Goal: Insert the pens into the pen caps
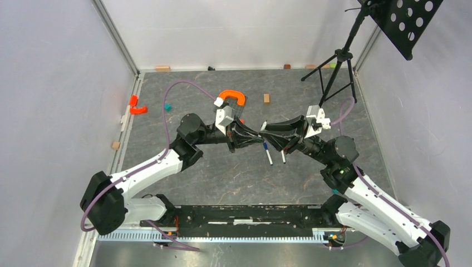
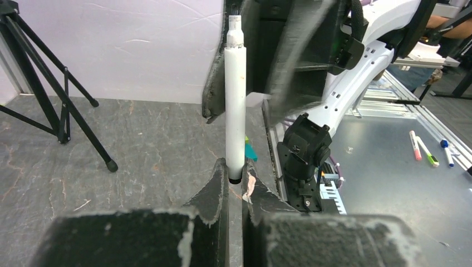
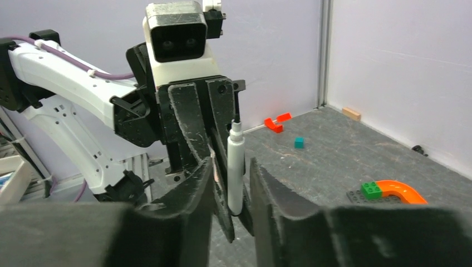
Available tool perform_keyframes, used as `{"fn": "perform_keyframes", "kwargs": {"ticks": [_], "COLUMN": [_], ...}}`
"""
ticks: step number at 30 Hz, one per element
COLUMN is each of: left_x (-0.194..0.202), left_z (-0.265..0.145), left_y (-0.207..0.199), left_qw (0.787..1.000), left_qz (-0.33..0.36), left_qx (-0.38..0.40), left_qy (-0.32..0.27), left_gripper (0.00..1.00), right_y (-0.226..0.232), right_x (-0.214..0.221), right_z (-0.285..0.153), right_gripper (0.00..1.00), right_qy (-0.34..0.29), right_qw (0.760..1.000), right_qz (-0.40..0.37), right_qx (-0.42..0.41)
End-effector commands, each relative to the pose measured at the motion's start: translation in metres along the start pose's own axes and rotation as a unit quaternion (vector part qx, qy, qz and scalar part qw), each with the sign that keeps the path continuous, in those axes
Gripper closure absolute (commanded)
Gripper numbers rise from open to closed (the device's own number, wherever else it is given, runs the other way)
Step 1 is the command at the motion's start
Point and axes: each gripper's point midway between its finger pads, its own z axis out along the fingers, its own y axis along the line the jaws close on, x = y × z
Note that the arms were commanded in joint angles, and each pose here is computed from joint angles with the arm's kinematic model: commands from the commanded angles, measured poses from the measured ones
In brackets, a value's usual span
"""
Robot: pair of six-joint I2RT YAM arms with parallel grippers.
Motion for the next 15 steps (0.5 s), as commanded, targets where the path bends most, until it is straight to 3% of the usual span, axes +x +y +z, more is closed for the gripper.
{"fn": "perform_keyframes", "kwargs": {"ticks": [1, 2, 4, 15], "left_x": [-0.020, -0.020, -0.022, -0.031], "left_z": [-0.002, -0.002, -0.003, -0.004], "left_y": [-0.003, -0.004, -0.005, -0.017], "left_qw": [0.999, 0.999, 0.999, 0.997], "left_qz": [0.021, 0.023, 0.025, 0.022], "left_qx": [-0.007, -0.005, -0.005, 0.021], "left_qy": [-0.032, -0.033, -0.037, -0.066], "left_gripper": [0.98, 0.98, 0.98, 0.98], "right_y": [0.002, 0.002, 0.003, 0.019], "right_x": [-0.011, -0.013, -0.014, -0.011], "right_z": [0.000, 0.001, 0.001, -0.003], "right_gripper": [0.53, 0.45, 0.40, 0.40], "right_qy": [-0.025, -0.028, -0.034, -0.047], "right_qw": [1.000, 1.000, 0.999, 0.997], "right_qz": [-0.006, -0.006, -0.006, -0.020], "right_qx": [-0.003, -0.002, -0.007, -0.055]}}
